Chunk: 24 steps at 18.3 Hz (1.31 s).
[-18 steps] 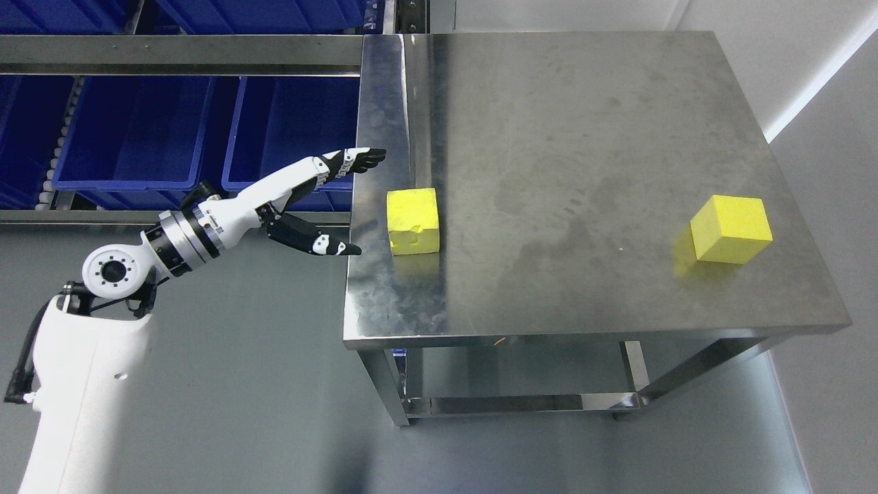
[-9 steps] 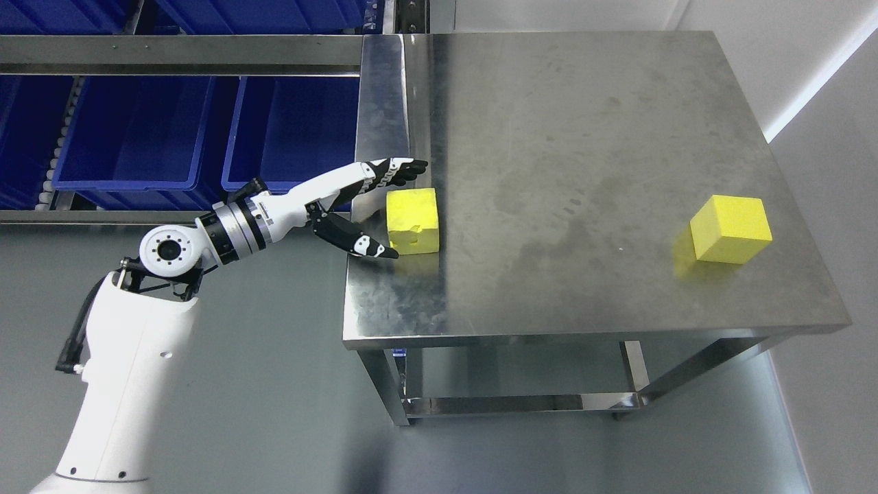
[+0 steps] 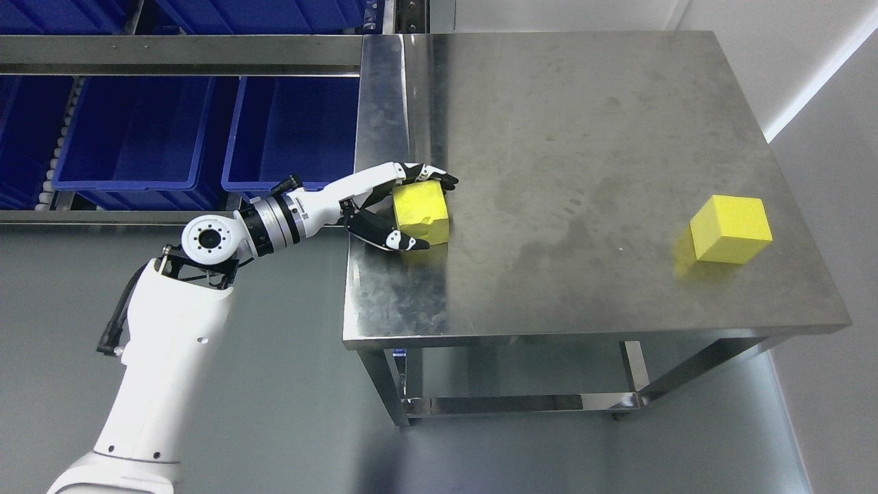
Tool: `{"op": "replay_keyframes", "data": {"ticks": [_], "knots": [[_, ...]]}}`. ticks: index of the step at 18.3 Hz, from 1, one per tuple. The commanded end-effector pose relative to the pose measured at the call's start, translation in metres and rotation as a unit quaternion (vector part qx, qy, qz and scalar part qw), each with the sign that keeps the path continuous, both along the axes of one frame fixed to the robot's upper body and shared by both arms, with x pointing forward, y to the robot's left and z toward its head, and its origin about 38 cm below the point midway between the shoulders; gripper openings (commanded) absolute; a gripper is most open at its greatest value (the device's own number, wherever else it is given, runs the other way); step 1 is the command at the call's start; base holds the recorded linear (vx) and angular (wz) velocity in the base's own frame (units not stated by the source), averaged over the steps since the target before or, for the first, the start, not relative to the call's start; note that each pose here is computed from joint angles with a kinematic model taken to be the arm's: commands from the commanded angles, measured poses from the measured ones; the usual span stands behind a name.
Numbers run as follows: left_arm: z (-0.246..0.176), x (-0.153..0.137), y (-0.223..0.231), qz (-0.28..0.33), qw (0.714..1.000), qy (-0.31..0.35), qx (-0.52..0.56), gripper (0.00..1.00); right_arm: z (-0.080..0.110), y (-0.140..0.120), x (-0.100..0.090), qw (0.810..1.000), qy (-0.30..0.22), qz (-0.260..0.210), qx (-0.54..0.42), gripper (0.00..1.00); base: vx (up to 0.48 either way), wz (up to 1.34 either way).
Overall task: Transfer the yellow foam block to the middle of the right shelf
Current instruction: 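Close the left hand around the nearer yellow foam cube, then lift the cube up off the table with the left hand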
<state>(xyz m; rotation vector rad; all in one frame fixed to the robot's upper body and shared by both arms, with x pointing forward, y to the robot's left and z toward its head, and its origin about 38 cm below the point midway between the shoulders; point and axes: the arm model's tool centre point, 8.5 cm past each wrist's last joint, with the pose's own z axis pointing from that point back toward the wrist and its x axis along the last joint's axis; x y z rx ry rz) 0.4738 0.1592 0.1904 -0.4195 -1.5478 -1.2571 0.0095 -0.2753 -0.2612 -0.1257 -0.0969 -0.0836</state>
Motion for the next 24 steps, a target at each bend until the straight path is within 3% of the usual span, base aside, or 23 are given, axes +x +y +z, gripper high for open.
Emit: {"op": "replay_keyframes", "data": {"ticks": [1,3,8,11,12,14,18,24], "knots": [[-0.017,0.006,-0.016,0.002,0.999,0.036,-0.031,0.50,0.001,-0.012,0.005,1.000,-0.008,0.002,-0.009,1.00,0.000,0.00],[-0.011,0.007,-0.016,0.016,0.997,0.035,-0.071,0.42,0.001,-0.012,0.005,1.000,-0.008,0.003,-0.009,1.00,-0.001,0.01],[0.069,0.015,0.025,0.064,0.966,-0.041,-0.248,0.43,0.001,-0.012,0.005,1.000,-0.008,0.002,-0.009,1.00,0.000,0.00],[0.092,0.021,0.073,0.234,0.888,-0.128,-0.375,0.50,0.001,-0.012,0.005,1.000,-0.008,0.002,-0.009,1.00,0.001,-0.03],[0.084,0.014,0.081,0.267,0.860,-0.156,-0.406,0.50,0.001,-0.012,0.005,1.000,-0.008,0.002,-0.009,1.00,0.000,0.00],[0.065,0.002,0.087,0.295,0.835,-0.182,-0.428,0.51,0.001,-0.012,0.005,1.000,-0.008,0.002,-0.009,1.00,0.000,0.00],[0.008,-0.035,0.106,0.347,0.814,-0.176,-0.431,0.51,0.001,-0.012,0.005,1.000,-0.008,0.002,-0.009,1.00,0.002,0.04],[-0.002,-0.059,0.129,0.376,0.800,-0.185,-0.429,0.51,0.001,-0.012,0.005,1.000,-0.008,0.002,-0.009,1.00,-0.031,0.56]]}}
